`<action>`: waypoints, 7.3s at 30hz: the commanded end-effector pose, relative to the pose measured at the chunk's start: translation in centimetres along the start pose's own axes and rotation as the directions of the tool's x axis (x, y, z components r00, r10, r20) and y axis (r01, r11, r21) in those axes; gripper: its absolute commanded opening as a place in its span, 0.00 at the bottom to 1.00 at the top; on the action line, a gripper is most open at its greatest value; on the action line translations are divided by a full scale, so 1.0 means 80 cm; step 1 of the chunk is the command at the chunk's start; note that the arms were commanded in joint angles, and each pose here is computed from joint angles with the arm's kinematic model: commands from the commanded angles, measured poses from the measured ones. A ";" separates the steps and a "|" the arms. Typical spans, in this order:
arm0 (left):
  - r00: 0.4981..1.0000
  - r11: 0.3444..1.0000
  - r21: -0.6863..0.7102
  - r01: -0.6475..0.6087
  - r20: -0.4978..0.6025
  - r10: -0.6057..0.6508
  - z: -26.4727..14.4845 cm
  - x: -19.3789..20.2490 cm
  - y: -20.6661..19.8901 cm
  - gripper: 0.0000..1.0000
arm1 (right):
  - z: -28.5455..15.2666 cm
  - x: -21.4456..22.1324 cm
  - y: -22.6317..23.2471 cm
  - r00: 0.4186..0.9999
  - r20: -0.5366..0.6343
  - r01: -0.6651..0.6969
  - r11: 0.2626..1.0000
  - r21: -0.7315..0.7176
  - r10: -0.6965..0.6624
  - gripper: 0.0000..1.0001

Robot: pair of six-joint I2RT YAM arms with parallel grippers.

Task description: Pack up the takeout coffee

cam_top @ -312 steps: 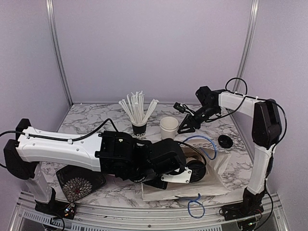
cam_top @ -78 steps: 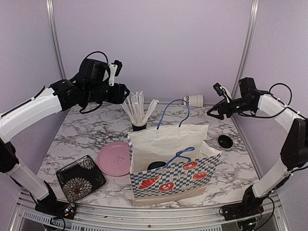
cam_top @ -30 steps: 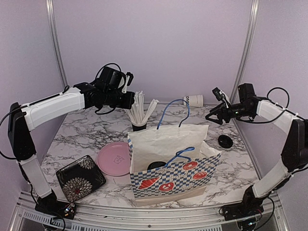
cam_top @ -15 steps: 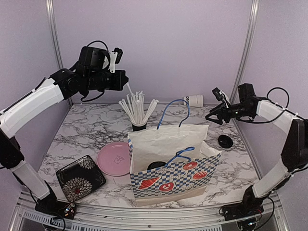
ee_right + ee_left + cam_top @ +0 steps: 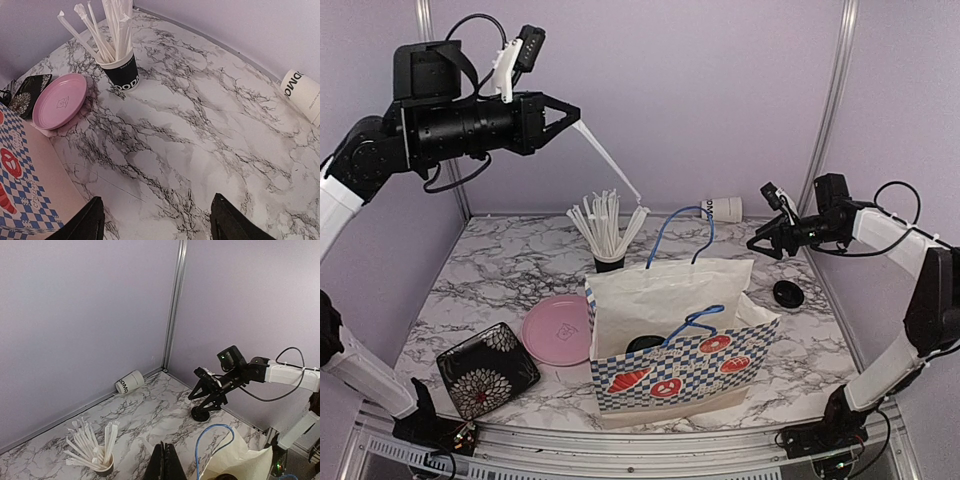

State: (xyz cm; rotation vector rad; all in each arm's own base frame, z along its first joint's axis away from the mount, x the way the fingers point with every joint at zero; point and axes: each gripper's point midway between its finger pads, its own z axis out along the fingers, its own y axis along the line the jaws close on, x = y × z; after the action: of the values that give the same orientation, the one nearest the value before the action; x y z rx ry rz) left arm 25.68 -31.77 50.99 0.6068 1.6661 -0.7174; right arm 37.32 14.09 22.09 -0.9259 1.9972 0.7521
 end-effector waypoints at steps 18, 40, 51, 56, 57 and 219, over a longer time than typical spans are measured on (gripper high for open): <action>0.903 0.879 0.396 0.264 -0.421 -0.082 -0.063 0.114 -0.123 0.00 | 0.004 0.004 -0.005 1.000 -0.019 0.017 1.000 0.007 -0.017 0.69; 0.971 0.906 0.396 0.148 -0.233 -0.056 -0.097 0.014 -0.130 0.00 | 0.002 0.007 0.000 0.999 -0.026 0.033 0.999 0.000 -0.033 0.69; 0.936 0.866 0.468 0.174 -0.351 0.001 -0.051 0.071 -0.167 0.00 | 0.003 0.009 -0.001 0.999 -0.031 0.032 0.999 -0.002 -0.032 0.69; 0.940 0.829 0.530 0.179 -0.341 0.015 -0.013 0.081 -0.191 0.00 | 0.003 0.010 0.001 0.999 -0.032 0.033 0.999 -0.004 -0.033 0.69; 0.940 0.824 0.537 0.180 -0.340 0.016 -0.004 0.084 -0.194 0.00 | 0.003 0.010 0.001 0.999 -0.032 0.034 0.999 -0.005 -0.034 0.69; 0.899 0.947 -0.181 -0.267 -0.401 0.177 0.038 0.172 0.044 0.75 | 0.039 0.029 0.024 0.982 -0.163 0.083 0.994 -0.071 -0.094 0.67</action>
State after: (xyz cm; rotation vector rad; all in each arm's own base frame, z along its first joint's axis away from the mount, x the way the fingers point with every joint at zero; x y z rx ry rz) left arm 22.51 -36.80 37.18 0.9594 1.9319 -0.5850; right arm 35.26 16.46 15.11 -1.1495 2.1474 0.7745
